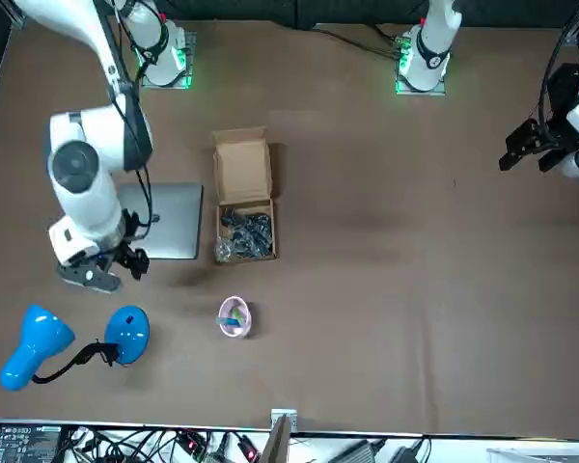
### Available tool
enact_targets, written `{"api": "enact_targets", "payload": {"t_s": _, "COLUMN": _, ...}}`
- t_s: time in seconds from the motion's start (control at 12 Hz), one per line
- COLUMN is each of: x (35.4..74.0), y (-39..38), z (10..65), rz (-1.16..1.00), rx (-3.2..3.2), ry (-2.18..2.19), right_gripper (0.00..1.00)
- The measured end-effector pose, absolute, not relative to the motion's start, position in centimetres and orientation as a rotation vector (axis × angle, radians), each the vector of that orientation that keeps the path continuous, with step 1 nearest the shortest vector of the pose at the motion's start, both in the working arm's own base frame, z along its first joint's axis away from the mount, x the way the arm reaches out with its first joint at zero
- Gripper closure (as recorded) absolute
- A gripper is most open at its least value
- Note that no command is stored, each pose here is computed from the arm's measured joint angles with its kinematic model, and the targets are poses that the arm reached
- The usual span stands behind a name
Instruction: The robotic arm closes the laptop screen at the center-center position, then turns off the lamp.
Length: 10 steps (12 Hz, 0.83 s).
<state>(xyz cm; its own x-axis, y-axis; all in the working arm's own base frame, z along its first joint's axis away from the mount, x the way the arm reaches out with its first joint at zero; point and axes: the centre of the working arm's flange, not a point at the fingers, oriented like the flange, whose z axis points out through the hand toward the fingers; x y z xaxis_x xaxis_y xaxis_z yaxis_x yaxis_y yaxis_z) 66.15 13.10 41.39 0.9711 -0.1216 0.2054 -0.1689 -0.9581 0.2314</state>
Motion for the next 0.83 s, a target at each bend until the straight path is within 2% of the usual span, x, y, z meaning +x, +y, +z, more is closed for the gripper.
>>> {"api": "enact_targets", "payload": {"t_s": 0.42, "x": 61.8, "y": 12.6, "z": 48.5, "rz": 0.027, "rx": 3.022, "ry": -0.205, "right_gripper": 0.00}}
{"api": "enact_targets", "payload": {"t_s": 0.5, "x": 60.1, "y": 11.2, "z": 51.4, "rz": -0.045, "rx": 3.071, "ry": -0.213, "right_gripper": 0.00}}
{"api": "enact_targets", "payload": {"t_s": 0.83, "x": 57.6, "y": 7.6, "z": 55.8, "rz": -0.093, "rx": 3.117, "ry": -0.168, "right_gripper": 0.00}}
